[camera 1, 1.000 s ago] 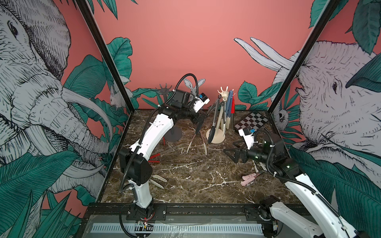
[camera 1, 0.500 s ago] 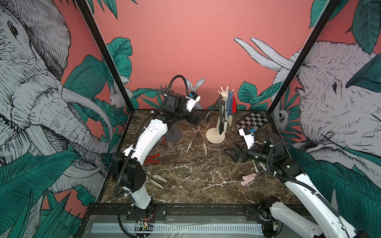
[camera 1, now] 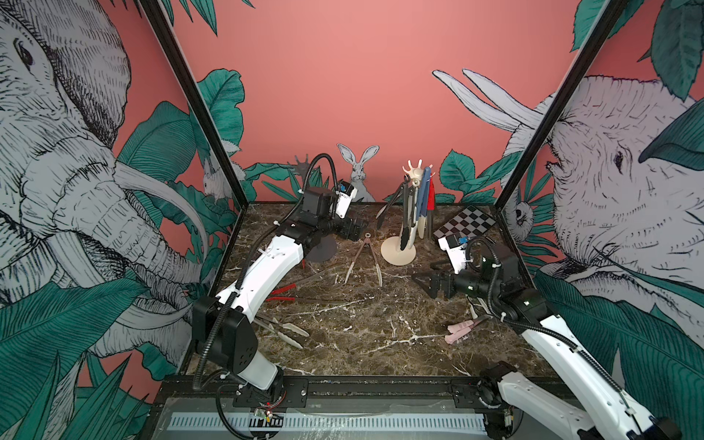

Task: Hang food tongs on kitchen utensil racks
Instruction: Pick up the food tongs from the center of the board.

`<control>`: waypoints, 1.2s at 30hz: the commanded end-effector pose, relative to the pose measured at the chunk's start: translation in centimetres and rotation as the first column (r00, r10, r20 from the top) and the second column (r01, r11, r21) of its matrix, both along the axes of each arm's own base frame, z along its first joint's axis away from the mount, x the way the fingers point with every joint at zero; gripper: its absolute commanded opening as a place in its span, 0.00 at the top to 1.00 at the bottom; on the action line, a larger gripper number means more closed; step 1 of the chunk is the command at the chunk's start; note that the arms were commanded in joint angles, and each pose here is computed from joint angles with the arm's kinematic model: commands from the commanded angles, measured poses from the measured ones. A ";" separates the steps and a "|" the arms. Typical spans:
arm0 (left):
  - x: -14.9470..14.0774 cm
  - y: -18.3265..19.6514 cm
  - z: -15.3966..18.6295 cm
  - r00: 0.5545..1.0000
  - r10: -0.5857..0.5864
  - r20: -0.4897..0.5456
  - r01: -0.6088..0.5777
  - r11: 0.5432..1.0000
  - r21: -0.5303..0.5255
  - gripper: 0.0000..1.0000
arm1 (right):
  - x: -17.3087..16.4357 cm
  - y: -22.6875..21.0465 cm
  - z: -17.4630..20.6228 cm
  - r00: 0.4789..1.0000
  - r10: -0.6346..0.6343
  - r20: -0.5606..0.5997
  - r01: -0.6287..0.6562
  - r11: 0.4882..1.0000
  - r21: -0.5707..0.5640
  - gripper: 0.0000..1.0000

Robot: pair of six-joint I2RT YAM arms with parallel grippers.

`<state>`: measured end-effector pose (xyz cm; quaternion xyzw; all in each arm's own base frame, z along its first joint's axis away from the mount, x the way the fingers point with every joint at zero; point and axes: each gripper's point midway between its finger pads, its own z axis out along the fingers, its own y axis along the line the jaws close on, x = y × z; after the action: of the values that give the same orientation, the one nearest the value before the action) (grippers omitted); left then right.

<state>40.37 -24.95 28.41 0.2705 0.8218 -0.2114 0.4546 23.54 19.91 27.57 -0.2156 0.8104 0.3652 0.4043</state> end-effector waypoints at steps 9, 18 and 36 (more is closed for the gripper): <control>1.6 2.0 -8.4 0.960 0.185 -0.211 -0.155 0.976 0.151 0.26 | 0.9 0.3 1.6 0.999 -0.015 0.029 0.014 0.999 0.035 0.01; 2.6 1.2 -13.8 0.923 0.237 -0.304 -0.158 0.952 0.264 0.39 | 1.1 0.1 1.2 0.999 -0.042 0.009 0.041 0.999 0.034 0.01; 4.4 0.4 -20.2 0.867 0.281 -0.410 -0.116 0.916 0.383 0.55 | 1.5 -0.3 1.2 0.997 -0.074 0.005 0.074 0.997 0.028 0.01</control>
<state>44.95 -24.59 7.83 0.2047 0.9502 -0.0771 0.2221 24.57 19.68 26.98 -0.1808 0.8243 0.3602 0.3975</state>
